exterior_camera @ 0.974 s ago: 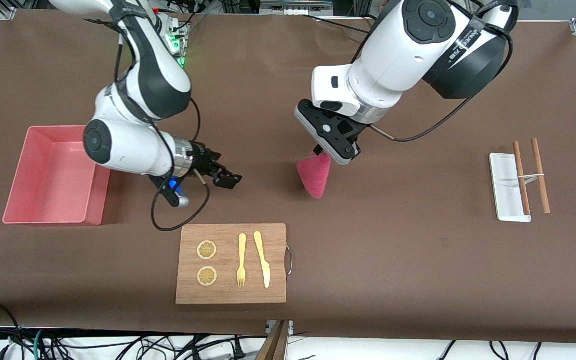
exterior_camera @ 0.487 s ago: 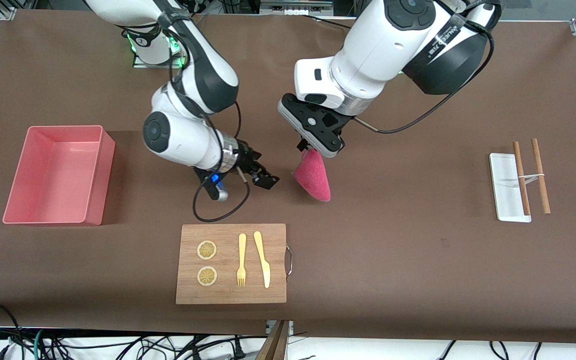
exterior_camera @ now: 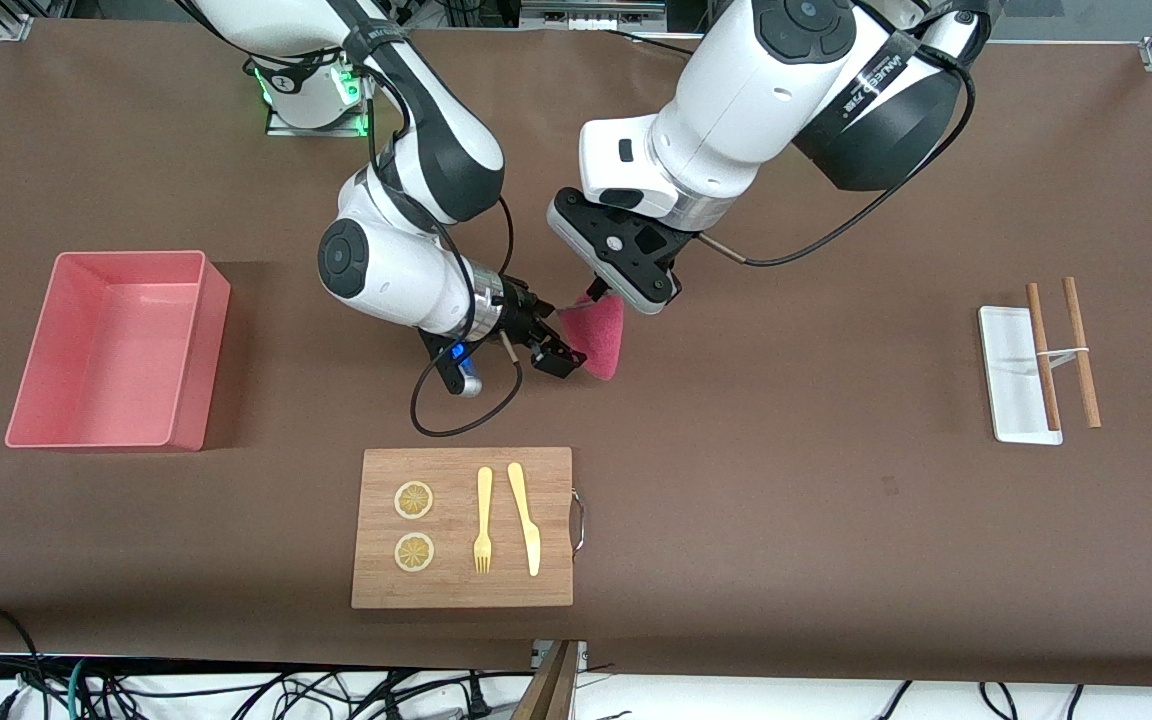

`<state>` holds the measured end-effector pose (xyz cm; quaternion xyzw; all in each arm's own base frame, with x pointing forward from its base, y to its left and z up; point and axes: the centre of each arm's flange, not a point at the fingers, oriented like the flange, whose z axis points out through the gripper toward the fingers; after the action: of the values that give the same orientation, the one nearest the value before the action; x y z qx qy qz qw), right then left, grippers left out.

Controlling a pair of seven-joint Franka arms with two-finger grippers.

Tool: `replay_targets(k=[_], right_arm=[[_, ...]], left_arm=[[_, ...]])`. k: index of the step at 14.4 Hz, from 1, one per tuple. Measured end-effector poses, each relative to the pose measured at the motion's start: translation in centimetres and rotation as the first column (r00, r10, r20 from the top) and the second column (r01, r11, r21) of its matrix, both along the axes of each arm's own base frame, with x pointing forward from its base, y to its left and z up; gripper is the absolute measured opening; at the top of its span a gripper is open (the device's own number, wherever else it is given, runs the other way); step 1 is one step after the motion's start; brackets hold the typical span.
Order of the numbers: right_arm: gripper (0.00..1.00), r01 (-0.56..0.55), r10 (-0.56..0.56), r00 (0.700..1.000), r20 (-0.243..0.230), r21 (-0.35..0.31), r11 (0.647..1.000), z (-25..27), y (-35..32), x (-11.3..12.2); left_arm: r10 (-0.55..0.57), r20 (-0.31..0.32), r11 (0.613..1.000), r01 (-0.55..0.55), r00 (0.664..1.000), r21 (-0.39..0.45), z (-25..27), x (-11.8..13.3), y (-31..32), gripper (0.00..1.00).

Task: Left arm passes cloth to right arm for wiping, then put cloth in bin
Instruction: 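Grasp the hanging cloth with the right gripper beside the left gripper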

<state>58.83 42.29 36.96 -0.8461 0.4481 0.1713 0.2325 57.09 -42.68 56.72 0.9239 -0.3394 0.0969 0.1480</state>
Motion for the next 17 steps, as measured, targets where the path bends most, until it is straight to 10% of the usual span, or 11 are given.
replay_targets(k=[13, 17], right_arm=[[1.00, -0.010, 0.012, 0.999, -0.049, 0.036, 0.999, -1.3, 2.7, -1.8], [0.75, -0.005, 0.007, 0.999, -0.044, 0.038, 0.999, -1.3, 2.8, -1.7]], left_arm=[[0.003, -0.001, 1.000, -0.003, 1.000, 0.002, -0.2, 0.2, 0.1, 0.02], [0.003, -0.001, 1.000, -0.003, 1.000, 0.002, -0.2, 0.2, 0.1, 0.02]])
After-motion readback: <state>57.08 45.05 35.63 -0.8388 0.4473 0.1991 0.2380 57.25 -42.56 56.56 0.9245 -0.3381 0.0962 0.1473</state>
